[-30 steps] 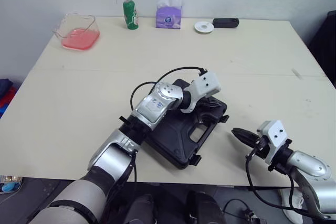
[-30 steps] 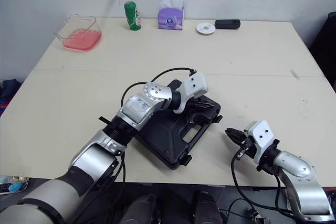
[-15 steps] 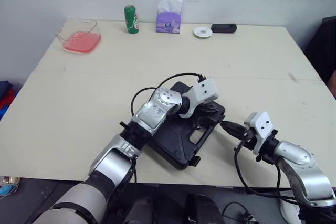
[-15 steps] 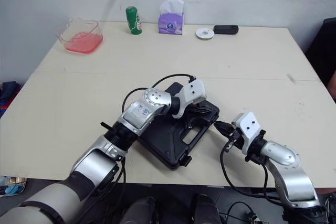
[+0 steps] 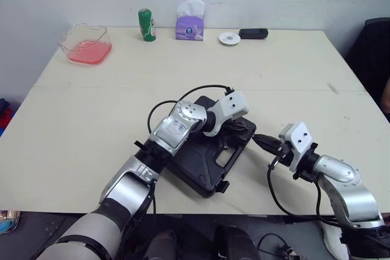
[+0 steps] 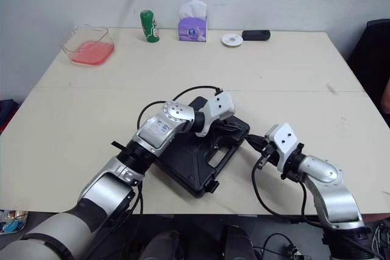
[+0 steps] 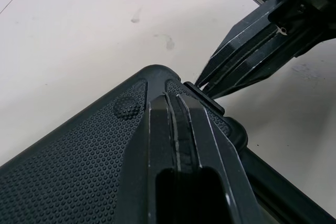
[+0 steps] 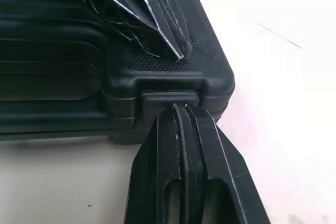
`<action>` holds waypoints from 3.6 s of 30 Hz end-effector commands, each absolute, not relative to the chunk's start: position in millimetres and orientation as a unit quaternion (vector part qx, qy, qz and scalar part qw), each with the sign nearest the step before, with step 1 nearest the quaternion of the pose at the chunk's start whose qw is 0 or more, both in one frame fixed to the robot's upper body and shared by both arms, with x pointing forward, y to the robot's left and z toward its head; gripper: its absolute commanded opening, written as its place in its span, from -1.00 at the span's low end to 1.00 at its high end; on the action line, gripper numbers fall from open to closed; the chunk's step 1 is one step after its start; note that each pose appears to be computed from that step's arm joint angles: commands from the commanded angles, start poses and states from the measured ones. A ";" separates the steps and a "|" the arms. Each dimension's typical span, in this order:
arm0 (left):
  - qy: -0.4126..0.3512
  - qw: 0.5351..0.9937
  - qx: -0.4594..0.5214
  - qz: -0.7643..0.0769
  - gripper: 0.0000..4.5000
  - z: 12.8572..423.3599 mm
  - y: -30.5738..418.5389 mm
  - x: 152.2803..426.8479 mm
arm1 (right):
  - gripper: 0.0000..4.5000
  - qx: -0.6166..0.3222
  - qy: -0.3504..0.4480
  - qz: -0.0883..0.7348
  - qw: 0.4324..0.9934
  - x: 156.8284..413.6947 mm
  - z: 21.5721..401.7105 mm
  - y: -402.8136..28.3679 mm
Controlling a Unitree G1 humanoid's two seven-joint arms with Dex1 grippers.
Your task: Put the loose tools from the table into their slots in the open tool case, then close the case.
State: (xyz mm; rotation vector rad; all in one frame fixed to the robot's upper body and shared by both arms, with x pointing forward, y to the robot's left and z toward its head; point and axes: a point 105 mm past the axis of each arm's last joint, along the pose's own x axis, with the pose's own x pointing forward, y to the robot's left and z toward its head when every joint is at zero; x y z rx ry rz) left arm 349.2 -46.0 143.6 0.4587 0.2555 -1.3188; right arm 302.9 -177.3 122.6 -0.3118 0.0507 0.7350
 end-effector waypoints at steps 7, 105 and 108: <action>0.279 0.743 0.223 -0.565 -1.00 62.5 -13.2 342.3 | -1.00 -0.151 -0.004 0.400 0.904 307.9 137.0 -147.7; 0.220 0.709 0.249 -0.622 -1.00 57.9 95.3 242.3 | -1.00 -0.113 -0.005 0.623 0.774 247.6 127.0 -85.7; 0.164 0.715 0.240 -0.636 -1.00 73.8 93.6 241.5 | -1.00 -0.113 0.002 0.634 0.765 240.6 132.1 -89.0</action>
